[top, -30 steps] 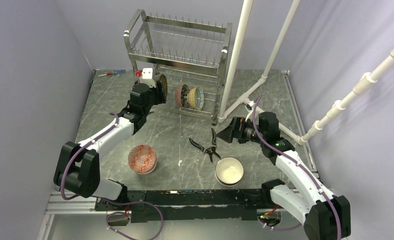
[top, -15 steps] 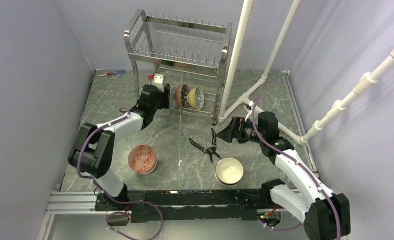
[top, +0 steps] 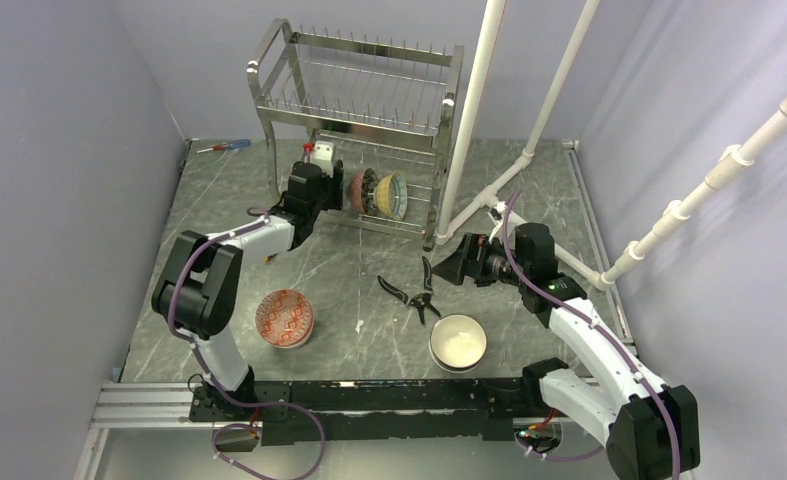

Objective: Load the bowls into the dish rack
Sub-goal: Place the bowl in the dish rack.

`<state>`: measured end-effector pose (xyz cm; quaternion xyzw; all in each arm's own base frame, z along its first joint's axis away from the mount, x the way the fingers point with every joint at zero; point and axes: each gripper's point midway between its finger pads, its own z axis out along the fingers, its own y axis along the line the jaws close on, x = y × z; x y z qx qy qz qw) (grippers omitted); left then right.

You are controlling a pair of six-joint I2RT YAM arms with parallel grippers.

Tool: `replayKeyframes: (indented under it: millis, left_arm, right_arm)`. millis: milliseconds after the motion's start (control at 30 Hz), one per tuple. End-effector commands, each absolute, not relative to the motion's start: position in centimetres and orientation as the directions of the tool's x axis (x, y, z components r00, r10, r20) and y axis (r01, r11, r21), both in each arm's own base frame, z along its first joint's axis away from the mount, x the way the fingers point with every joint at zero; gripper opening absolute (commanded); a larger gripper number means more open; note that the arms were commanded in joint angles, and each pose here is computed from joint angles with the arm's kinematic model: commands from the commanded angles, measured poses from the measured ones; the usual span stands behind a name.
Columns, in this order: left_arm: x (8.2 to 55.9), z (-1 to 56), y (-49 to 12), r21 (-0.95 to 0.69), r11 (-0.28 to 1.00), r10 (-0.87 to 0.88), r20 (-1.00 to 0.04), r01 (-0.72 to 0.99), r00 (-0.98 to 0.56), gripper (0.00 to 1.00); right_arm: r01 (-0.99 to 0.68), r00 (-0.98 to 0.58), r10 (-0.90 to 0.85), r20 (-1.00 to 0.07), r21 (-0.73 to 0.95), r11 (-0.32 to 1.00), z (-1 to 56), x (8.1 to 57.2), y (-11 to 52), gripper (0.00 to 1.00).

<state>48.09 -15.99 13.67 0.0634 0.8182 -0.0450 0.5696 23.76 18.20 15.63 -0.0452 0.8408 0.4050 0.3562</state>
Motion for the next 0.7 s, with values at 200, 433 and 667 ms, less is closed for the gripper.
replayKeyframes:
  millis: [200, 433, 667]
  left_arm:
    - [51.6, 19.0, -16.4, 0.034, 0.99, 0.056, -0.986, 0.136, -0.156, 0.17]
    - [52.2, 18.1, -16.6, 0.058, 0.988, 0.082, -0.982, 0.142, -0.17, 0.16]
    - [52.2, 17.2, -16.5, 0.099, 0.983, 0.126, -0.977, 0.155, -0.175, 0.17]
  right_arm:
    - [-0.392, -0.715, 0.225, -0.662, 0.645, 0.656, 16.3, 24.4, 18.4, 1.0]
    - [-0.392, -0.717, 0.227, -0.659, 0.651, 0.651, 16.2, 24.5, 18.5, 1.0]
    - [-0.392, -0.719, 0.225, -0.657, 0.651, 0.65, 16.2, 24.6, 18.6, 1.0]
